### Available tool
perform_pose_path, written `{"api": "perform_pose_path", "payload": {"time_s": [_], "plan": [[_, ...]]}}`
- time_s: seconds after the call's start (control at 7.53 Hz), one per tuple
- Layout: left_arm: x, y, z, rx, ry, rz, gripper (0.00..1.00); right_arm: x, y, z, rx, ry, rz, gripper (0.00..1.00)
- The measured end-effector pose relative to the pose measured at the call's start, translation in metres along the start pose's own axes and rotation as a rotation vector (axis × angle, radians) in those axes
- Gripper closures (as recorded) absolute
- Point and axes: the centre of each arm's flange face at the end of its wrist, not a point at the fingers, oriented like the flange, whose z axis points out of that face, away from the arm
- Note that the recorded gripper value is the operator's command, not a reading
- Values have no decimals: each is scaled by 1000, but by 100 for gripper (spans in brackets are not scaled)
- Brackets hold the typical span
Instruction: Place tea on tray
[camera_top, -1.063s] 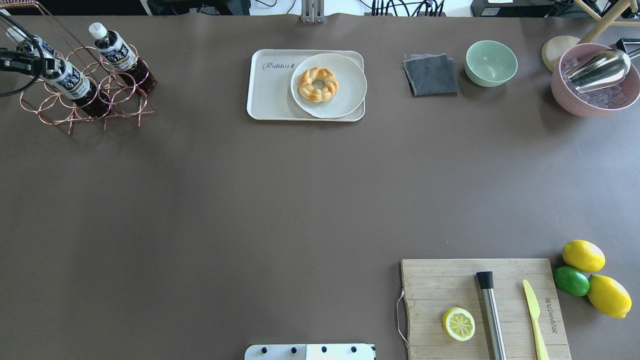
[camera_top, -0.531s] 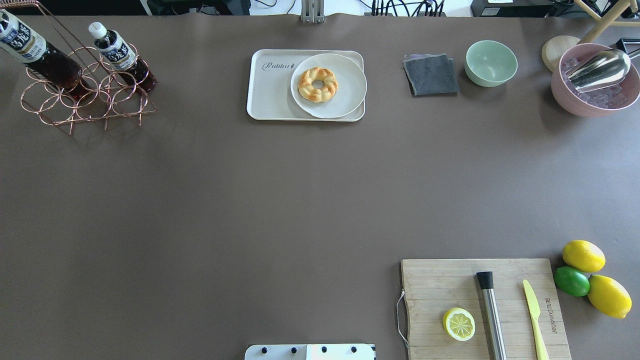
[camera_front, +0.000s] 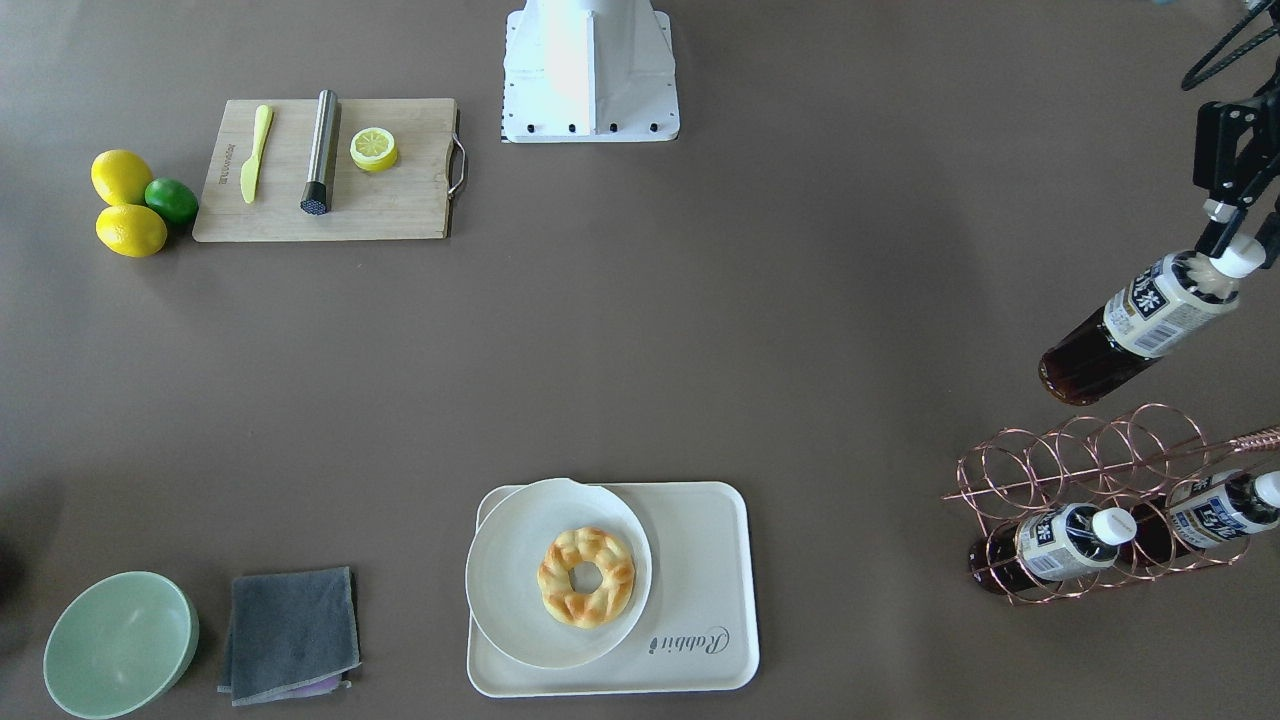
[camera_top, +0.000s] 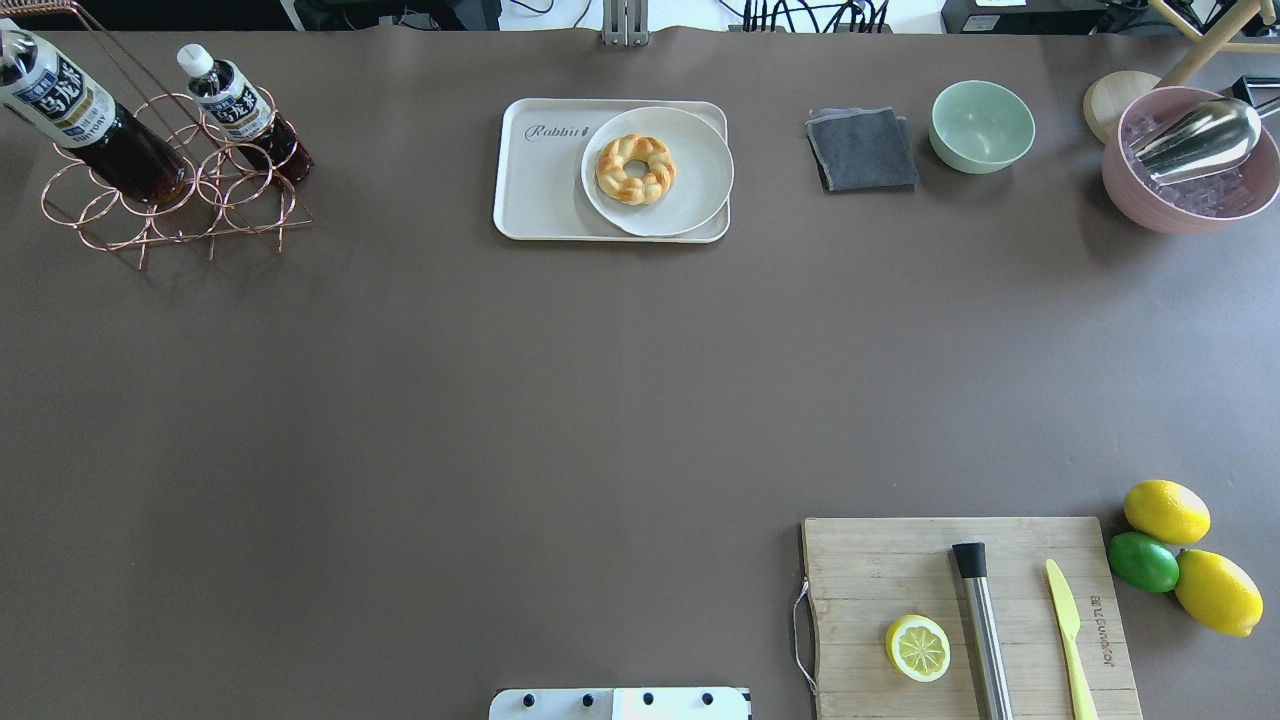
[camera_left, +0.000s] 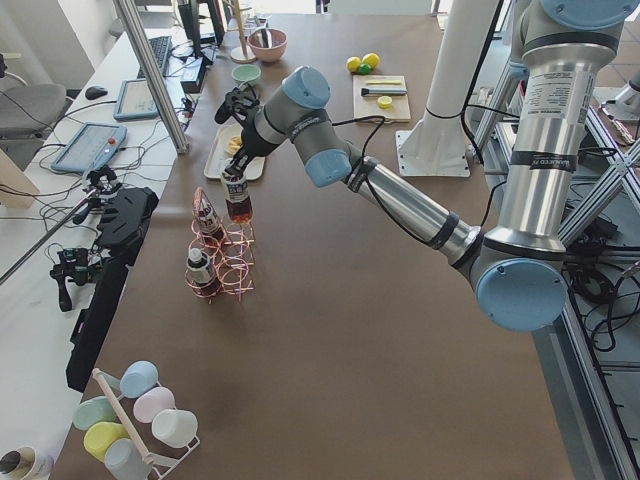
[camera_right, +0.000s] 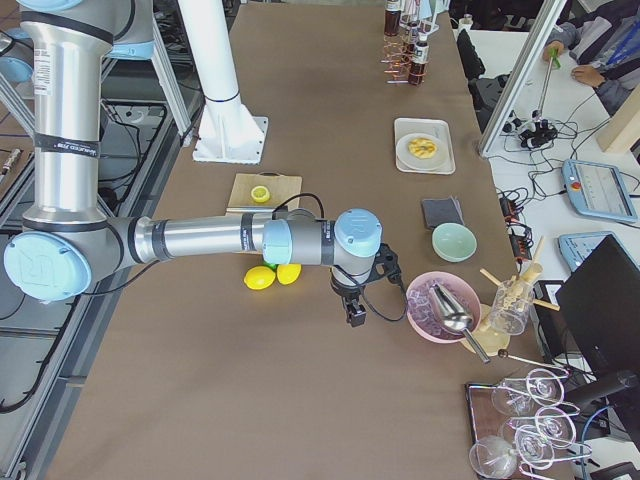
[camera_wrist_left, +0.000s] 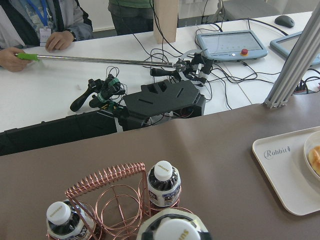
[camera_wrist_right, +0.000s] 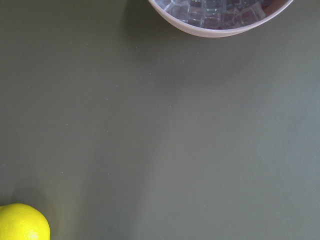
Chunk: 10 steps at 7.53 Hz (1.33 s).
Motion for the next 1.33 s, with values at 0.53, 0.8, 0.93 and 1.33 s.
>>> {"api": "perform_pose_path", "payload": {"time_s": [0.53, 0.8, 0.93, 1.33], "plan": [[258, 25, 45, -60, -24, -115, 100, -3, -2, 2, 0, -15, -5, 0], [378, 76, 65, -64, -42, -149, 100, -4, -3, 5, -5, -17, -9, 0], [415, 87, 77, -67, -46, -175, 100, -5, -3, 6, -8, -18, -11, 0], [467, 108, 111, -76, -72, -207, 100, -4, -2, 8, -11, -19, -11, 0]]}}
